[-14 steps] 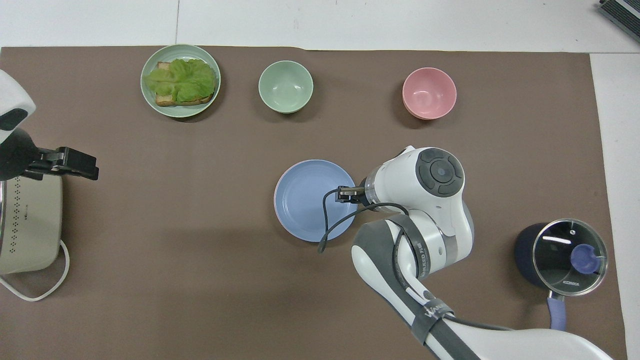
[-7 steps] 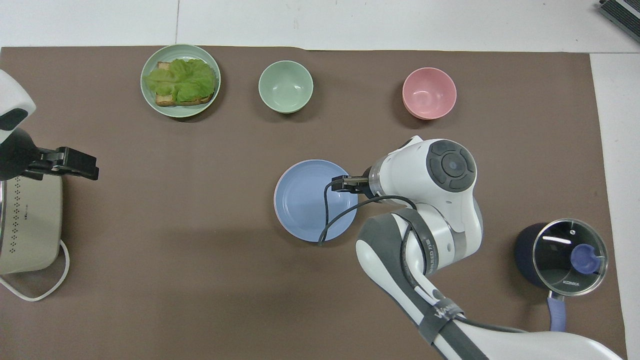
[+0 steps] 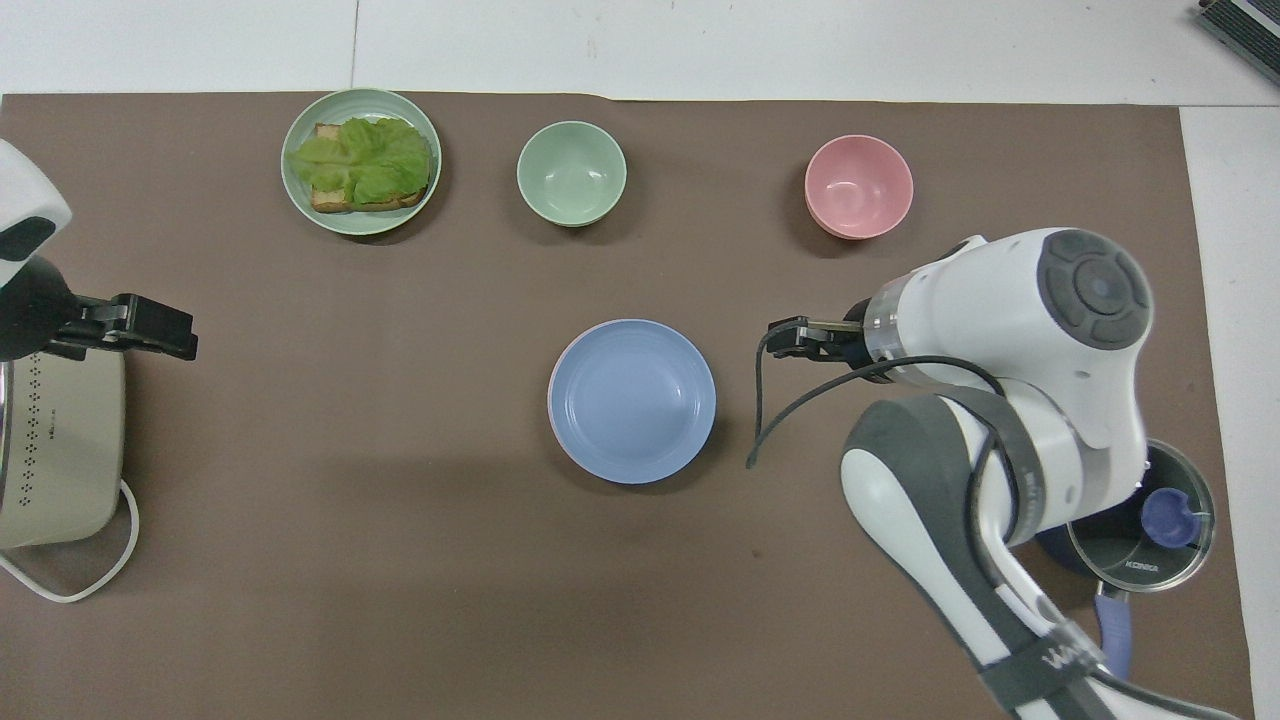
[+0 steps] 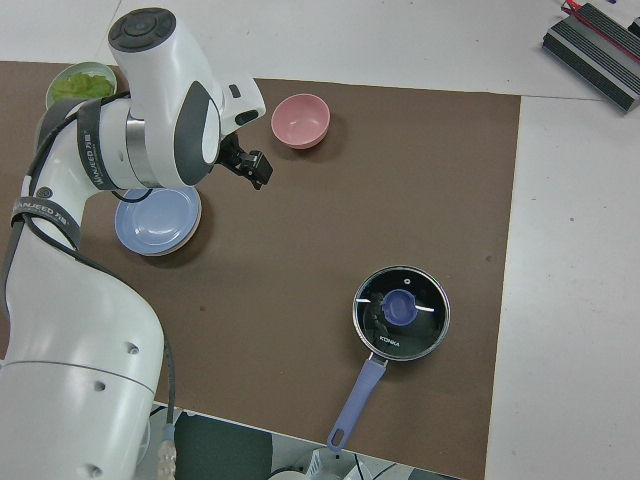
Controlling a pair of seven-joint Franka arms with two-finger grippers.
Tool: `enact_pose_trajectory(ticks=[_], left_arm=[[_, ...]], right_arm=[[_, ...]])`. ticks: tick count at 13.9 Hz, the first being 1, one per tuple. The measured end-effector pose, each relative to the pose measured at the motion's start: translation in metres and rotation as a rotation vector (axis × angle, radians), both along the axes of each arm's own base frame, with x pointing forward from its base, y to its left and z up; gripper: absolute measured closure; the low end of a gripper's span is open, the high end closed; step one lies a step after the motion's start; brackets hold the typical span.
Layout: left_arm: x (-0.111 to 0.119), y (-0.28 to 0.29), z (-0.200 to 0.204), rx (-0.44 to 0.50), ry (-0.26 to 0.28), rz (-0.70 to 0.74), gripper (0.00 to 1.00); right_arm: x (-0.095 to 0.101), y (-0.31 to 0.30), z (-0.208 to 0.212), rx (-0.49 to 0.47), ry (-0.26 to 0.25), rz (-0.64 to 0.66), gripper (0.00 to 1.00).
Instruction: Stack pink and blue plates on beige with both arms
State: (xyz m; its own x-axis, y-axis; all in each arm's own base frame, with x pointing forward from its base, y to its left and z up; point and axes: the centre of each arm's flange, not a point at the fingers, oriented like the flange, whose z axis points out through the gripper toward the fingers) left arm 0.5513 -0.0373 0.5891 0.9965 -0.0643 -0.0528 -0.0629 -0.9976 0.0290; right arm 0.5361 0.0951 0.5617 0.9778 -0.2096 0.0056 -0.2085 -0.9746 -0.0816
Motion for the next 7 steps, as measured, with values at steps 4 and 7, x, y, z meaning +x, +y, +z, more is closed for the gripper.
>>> enact_pose_trajectory(ticks=[4, 7], left_arm=[[0.0, 0.0, 0.0, 0.0, 0.0, 0.0, 0.0], [0.0, 0.0, 0.0, 0.0, 0.0, 0.0, 0.0]], right_arm=[[-0.003, -0.038, 0.064, -0.063, -0.02, 0.009, 0.0], [-0.001, -0.049, 0.078, -0.094, -0.005, 0.03, 0.0]])
